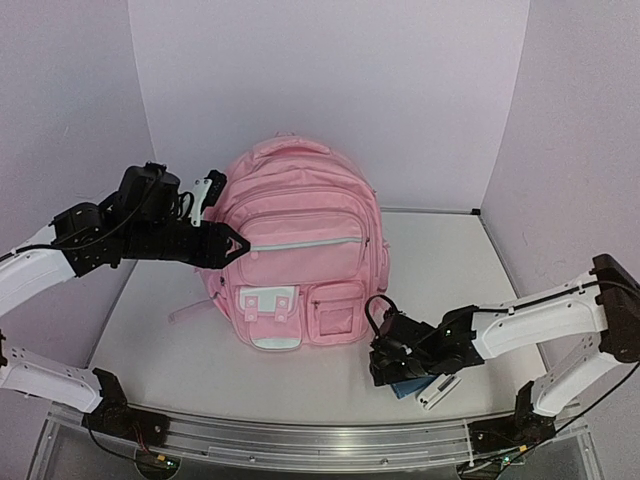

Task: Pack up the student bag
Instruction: Unzip the student bag at the center of the board, then pick up the personal item from the center of the board.

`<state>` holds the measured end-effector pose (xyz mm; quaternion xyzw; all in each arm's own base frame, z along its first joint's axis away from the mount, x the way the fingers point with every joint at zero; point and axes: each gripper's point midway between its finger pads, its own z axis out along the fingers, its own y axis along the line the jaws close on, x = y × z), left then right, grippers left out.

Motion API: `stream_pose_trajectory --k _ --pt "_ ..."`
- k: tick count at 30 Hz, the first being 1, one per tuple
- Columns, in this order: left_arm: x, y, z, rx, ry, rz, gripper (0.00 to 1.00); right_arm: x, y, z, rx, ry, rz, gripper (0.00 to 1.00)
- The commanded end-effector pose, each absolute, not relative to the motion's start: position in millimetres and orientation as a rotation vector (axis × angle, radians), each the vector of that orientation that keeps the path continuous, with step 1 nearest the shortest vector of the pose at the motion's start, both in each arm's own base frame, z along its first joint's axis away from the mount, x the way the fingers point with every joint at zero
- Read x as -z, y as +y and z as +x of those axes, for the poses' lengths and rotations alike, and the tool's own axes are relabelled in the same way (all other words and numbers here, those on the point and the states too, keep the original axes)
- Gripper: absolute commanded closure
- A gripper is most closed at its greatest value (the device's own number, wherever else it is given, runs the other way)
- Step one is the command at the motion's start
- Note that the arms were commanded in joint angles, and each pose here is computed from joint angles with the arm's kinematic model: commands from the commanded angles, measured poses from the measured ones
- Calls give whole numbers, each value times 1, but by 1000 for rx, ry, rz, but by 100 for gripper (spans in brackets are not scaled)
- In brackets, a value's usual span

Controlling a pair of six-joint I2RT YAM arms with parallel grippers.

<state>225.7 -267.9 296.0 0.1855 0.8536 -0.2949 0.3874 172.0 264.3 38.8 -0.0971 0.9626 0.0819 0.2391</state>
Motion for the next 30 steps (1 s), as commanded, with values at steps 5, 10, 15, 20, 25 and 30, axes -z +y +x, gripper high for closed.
stream_pose_trajectory --k 5,10,15,20,25,30 --pt "-306 -274 225 832 2153 446 47 -31 242 174 -44 2633 -189 21" --pt "-310 -276 224 857 2146 442 39 -15 241 169 11 2662 -221 22" --pt "-320 -277 222 883 2128 451 34 -3 237 167 88 2657 -231 29" --pt "-328 -276 220 888 2118 456 31 -9 238 170 82 2618 -192 54" --pt "-337 -280 217 919 2112 476 30 -41 252 179 -39 2551 -137 76" --pt "-354 -295 213 998 2089 533 29 -99 259 187 -242 2438 -32 92"
